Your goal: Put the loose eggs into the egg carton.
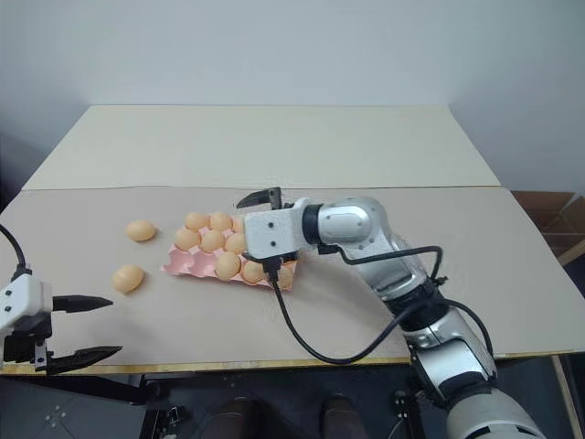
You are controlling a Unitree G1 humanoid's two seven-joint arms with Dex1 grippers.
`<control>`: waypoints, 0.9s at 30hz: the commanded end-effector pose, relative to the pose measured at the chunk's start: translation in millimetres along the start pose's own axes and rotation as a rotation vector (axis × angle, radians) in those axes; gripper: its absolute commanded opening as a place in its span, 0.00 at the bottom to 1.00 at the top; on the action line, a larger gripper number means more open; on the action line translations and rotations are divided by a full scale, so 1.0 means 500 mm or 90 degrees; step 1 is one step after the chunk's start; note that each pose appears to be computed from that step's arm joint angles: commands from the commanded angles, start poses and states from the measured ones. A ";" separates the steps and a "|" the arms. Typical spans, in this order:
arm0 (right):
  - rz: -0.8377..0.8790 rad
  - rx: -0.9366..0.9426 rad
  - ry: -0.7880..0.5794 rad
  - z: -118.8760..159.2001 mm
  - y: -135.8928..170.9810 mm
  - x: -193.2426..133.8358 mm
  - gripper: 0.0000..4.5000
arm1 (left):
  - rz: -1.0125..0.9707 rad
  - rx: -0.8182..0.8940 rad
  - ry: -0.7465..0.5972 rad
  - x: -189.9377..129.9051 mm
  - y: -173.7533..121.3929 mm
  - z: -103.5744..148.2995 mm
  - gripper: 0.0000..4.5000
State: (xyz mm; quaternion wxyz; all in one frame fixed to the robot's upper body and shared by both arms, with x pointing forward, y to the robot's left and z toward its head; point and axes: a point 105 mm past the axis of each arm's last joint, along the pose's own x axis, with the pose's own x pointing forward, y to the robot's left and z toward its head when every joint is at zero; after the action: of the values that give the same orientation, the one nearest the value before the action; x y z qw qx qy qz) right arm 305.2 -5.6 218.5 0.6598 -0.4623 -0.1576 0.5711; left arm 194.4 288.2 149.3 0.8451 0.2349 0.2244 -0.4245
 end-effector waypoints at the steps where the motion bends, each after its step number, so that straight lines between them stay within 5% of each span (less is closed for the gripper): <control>1: 0.054 0.112 -0.058 0.020 0.010 -0.061 0.99 | 0.055 0.036 -0.043 -0.019 0.012 0.041 1.00; 20: 0.108 0.222 -0.018 0.002 0.033 -0.134 0.99 | 0.093 0.019 -0.041 -0.009 0.013 0.035 1.00; 27: 0.079 0.231 0.002 0.004 0.036 -0.136 0.99 | 0.195 -0.004 -0.081 0.023 0.079 0.031 1.00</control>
State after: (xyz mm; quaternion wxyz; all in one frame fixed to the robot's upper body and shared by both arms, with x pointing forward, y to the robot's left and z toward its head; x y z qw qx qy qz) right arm 276.0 -66.0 215.9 0.6885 -0.3404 -0.0017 0.6403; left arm 229.0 287.2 163.9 0.9032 0.2339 0.1421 -0.3308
